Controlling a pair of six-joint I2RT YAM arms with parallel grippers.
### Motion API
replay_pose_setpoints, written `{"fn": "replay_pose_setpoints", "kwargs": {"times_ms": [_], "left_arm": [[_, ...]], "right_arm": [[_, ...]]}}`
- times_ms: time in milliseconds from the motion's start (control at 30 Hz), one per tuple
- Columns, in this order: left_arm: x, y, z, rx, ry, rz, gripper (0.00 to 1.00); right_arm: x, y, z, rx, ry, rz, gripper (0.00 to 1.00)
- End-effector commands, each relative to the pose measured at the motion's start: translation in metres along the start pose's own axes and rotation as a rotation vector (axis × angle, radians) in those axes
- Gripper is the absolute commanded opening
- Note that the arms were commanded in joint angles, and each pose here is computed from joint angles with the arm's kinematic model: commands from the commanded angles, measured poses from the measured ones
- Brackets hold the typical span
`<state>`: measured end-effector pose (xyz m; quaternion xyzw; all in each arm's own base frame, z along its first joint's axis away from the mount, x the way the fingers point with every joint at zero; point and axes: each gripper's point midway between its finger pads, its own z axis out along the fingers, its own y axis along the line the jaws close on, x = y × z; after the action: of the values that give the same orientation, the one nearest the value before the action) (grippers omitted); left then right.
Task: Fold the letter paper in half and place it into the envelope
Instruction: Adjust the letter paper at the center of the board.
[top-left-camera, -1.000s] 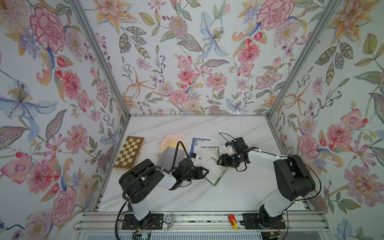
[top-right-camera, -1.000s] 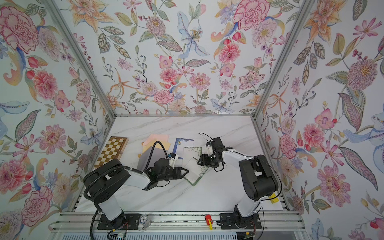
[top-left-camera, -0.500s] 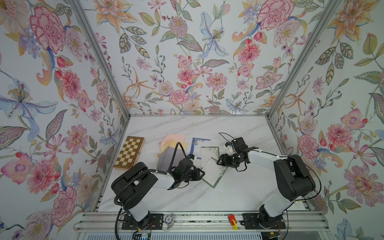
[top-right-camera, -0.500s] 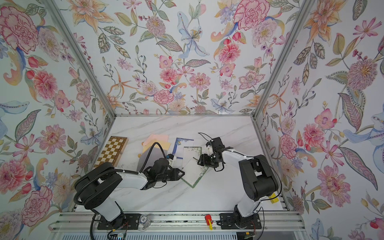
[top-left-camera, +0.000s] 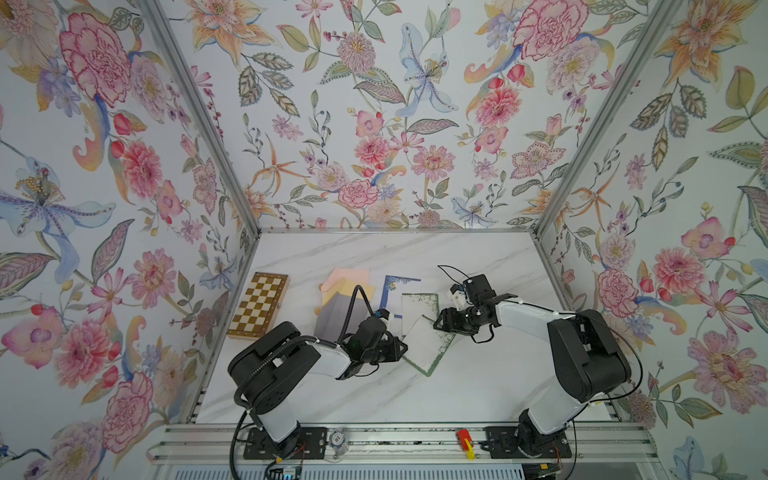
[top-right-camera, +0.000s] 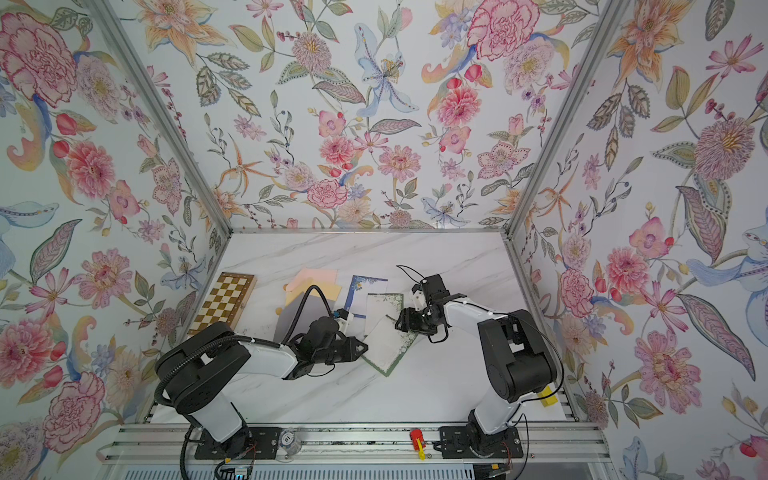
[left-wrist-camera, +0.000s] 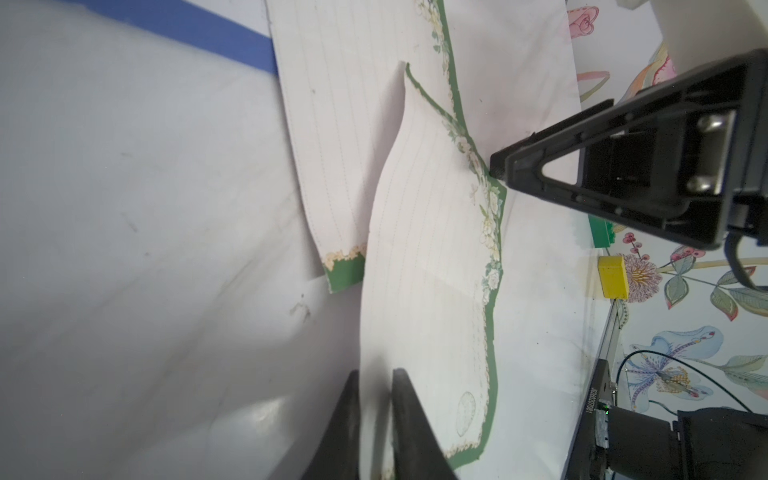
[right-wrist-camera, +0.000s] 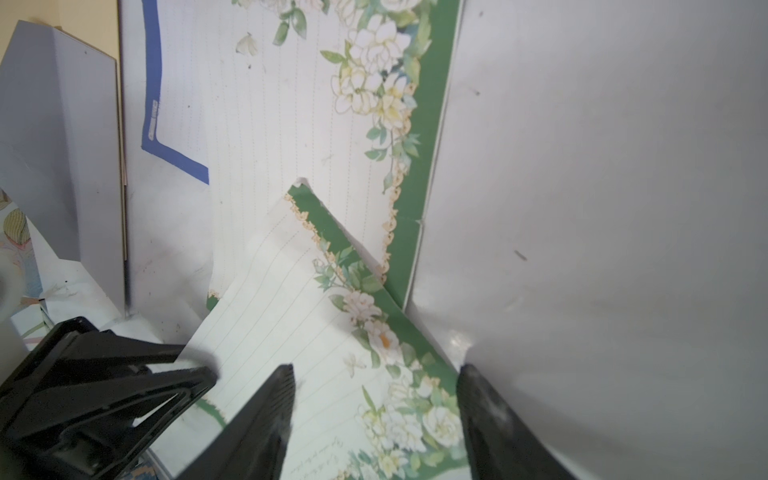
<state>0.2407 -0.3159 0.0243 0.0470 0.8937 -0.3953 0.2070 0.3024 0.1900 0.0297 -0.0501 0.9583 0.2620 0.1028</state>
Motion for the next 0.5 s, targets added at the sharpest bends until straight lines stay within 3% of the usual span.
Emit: {"fn": "replay_pose_setpoints", "kwargs": {"times_ms": [0,67,467], "left_arm": [[0.000,0.000,0.003,-0.002,0.021,0.005,0.06],[-0.001,0.001,0.005,-0.019,0.037,0.022,0.00],[-0.035,-0.003,0.005,-0.150,0.156,0.217,0.00]], "right_arm": [[0.062,-0.042,0.012,0.145,0.195,0.110,0.66],[0.054,-0.038,0.007,0.139,0.166,0.080,0.66],[0.007,-0.021,-0.044,0.173,-0.028,-0.084,0.68]]}}
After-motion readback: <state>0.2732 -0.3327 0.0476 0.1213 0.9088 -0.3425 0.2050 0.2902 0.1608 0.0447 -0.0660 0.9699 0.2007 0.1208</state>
